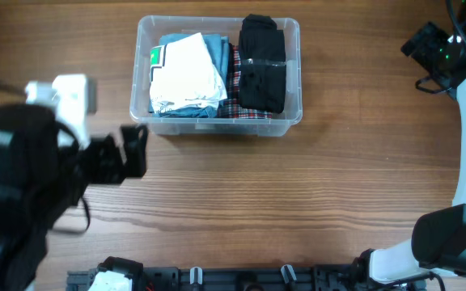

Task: Pack container

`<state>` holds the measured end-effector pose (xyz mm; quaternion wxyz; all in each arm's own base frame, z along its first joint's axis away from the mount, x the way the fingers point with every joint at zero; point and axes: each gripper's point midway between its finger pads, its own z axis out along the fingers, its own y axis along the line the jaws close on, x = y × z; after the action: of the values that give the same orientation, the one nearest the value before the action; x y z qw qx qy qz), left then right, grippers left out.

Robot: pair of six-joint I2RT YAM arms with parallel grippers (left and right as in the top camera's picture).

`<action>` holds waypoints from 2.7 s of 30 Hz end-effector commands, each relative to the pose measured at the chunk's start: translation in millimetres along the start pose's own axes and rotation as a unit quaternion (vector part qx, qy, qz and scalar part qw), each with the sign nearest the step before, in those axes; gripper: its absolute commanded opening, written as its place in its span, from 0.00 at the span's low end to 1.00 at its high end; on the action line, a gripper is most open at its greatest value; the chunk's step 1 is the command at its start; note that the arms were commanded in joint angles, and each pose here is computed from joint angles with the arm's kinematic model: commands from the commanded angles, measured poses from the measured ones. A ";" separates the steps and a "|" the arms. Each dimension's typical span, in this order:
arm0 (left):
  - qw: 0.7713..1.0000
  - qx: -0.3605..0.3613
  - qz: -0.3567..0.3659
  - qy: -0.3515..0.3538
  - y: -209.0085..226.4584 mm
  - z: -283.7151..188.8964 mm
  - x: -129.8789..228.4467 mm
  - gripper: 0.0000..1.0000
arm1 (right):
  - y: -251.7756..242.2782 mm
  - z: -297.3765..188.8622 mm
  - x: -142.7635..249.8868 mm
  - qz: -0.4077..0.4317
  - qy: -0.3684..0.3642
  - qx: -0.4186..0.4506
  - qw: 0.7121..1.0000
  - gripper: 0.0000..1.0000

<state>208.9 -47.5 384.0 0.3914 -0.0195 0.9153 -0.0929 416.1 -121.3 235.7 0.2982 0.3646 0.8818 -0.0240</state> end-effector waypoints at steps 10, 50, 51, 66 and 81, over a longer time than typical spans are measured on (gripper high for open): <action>0.942 -0.098 -0.102 -0.305 78.5 -23.9 9.8 1.00 | 0.3 6.7 5.4 0.004 0.010 0.002 1.000 1.00; 0.933 -0.031 -0.081 -0.348 109.1 169.2 129.3 1.00 | 0.3 6.7 5.4 0.004 0.010 0.002 1.000 1.00; 0.933 -0.031 -0.081 -0.348 109.2 169.3 129.4 1.00 | 0.3 6.7 5.4 0.004 0.010 0.002 1.000 1.00; 0.934 -0.028 -0.083 -0.347 108.4 169.7 129.4 1.00 | 0.2 6.7 5.3 0.004 0.010 0.002 1.000 1.00; 0.934 -0.028 -0.082 -0.347 108.4 169.7 129.4 1.00 | 11.5 -99.4 -14.2 0.003 -0.099 -0.064 0.993 1.00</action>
<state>245.5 18.0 159.2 0.6753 -0.1351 0.7201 -0.0845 404.5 -110.8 265.2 0.3313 0.3550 0.8741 -0.0153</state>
